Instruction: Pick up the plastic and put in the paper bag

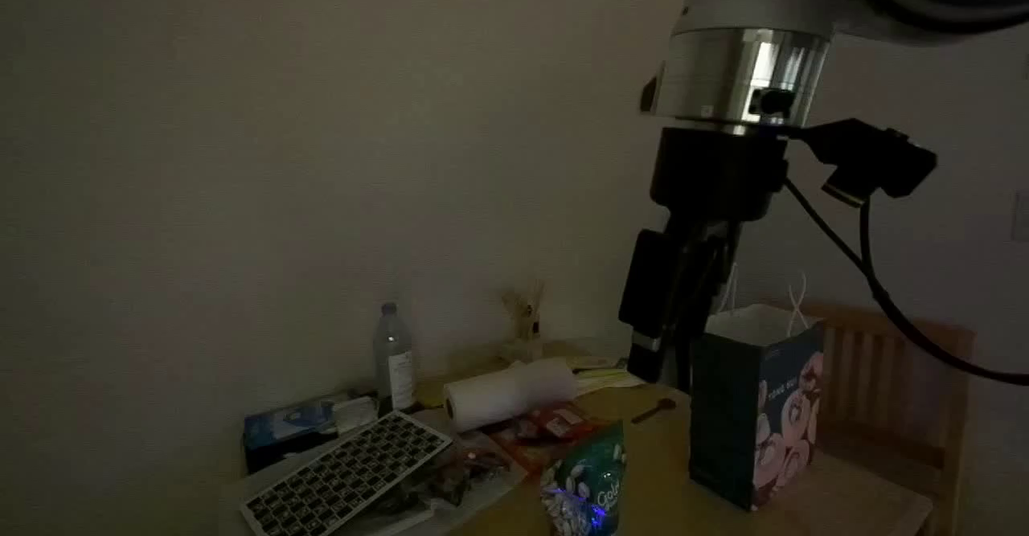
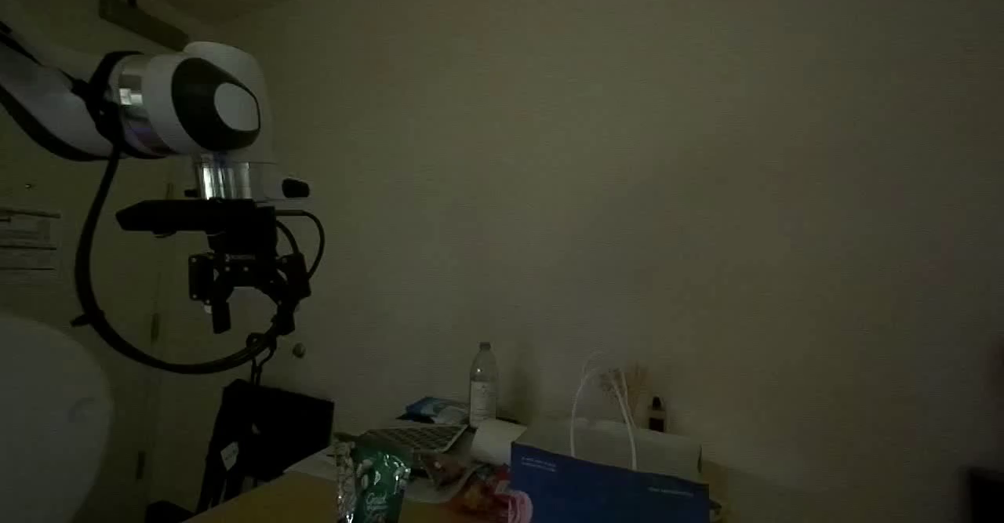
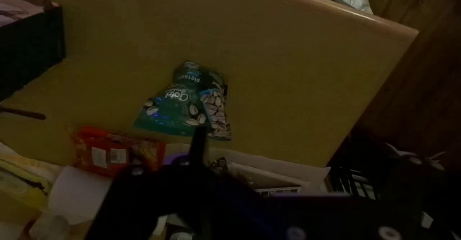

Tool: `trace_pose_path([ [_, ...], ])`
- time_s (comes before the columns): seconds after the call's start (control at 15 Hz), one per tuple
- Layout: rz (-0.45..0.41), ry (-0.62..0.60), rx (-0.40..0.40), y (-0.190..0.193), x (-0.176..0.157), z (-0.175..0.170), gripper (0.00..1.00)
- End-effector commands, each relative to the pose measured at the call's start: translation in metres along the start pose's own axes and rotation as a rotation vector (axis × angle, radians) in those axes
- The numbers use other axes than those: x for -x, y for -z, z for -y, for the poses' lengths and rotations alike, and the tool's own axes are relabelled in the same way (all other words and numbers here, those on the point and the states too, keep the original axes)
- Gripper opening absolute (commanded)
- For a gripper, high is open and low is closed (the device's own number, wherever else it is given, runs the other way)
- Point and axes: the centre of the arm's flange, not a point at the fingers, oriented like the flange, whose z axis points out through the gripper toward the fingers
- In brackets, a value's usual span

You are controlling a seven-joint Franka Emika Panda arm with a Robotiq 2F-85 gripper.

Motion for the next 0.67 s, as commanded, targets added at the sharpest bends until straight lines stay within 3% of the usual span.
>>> trace_pose_path([
  [0.0,0.000,0.000,0.000,0.0000,0.0000,0.0000,1.00],
  [0.6,-0.002,-0.008,-0.011,-0.0063,-0.0074,-0.0014,1.00],
])
